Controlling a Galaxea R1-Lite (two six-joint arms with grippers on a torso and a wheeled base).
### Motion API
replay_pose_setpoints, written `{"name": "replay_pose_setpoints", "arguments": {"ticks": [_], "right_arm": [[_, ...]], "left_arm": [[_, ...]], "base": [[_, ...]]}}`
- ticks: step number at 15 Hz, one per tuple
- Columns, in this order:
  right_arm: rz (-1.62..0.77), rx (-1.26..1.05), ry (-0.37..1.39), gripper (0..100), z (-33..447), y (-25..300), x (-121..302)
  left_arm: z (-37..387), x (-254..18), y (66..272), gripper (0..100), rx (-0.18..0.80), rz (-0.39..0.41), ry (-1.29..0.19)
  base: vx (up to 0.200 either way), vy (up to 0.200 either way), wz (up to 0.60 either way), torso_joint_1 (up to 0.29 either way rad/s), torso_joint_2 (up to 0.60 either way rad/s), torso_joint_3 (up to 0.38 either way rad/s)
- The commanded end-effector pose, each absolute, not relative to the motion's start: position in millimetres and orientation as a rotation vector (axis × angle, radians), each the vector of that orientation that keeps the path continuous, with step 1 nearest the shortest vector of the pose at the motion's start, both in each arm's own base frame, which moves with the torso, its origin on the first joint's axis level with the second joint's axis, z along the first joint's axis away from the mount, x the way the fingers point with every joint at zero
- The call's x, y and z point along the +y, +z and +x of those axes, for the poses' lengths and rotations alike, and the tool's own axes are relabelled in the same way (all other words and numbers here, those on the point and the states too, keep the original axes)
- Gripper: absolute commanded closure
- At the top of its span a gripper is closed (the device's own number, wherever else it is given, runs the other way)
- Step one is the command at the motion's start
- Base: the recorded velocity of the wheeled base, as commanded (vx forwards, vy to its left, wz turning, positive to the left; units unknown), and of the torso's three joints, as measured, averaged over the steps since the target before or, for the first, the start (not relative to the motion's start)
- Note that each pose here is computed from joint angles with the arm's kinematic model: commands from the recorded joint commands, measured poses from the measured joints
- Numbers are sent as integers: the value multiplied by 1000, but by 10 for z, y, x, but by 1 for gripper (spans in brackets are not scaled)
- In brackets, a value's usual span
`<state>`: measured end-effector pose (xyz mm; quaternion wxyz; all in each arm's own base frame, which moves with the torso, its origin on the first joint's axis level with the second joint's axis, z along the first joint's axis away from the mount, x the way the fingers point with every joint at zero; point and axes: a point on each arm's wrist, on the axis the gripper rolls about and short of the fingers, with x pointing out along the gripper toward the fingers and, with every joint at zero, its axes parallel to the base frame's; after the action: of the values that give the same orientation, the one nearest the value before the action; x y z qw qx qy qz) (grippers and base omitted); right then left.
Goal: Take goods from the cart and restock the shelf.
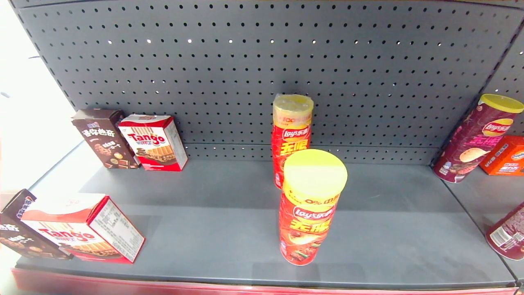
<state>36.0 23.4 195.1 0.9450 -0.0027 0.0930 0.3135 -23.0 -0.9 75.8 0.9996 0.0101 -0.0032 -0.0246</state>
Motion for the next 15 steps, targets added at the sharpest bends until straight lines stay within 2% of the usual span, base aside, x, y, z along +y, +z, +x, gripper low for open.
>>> {"name": "replay_pose_setpoints", "arguments": {"ticks": [1, 5, 9, 15], "right_arm": [[-80, 364, 753, 0, 769, 1945, 599], [-137, 442, 695, 0, 1091, 1844, 900], [-149, 461, 612, 0, 1378, 1862, 1078], [-162, 480, 593, 0, 1734, 1921, 1350]], "left_arm": [[-228, -9, 760, 0, -5, 20, -49], [-228, -9, 758, 0, -4, 18, -48], [-228, -9, 758, 0, -4, 18, -49], [-228, -9, 758, 0, -4, 18, -49]], "base": [[0, 0, 0, 0, 0, 0], [0, 0, 0, 0, 0, 0], [0, 0, 0, 0, 0, 0], [0, 0, 0, 0, 0, 0]]}}
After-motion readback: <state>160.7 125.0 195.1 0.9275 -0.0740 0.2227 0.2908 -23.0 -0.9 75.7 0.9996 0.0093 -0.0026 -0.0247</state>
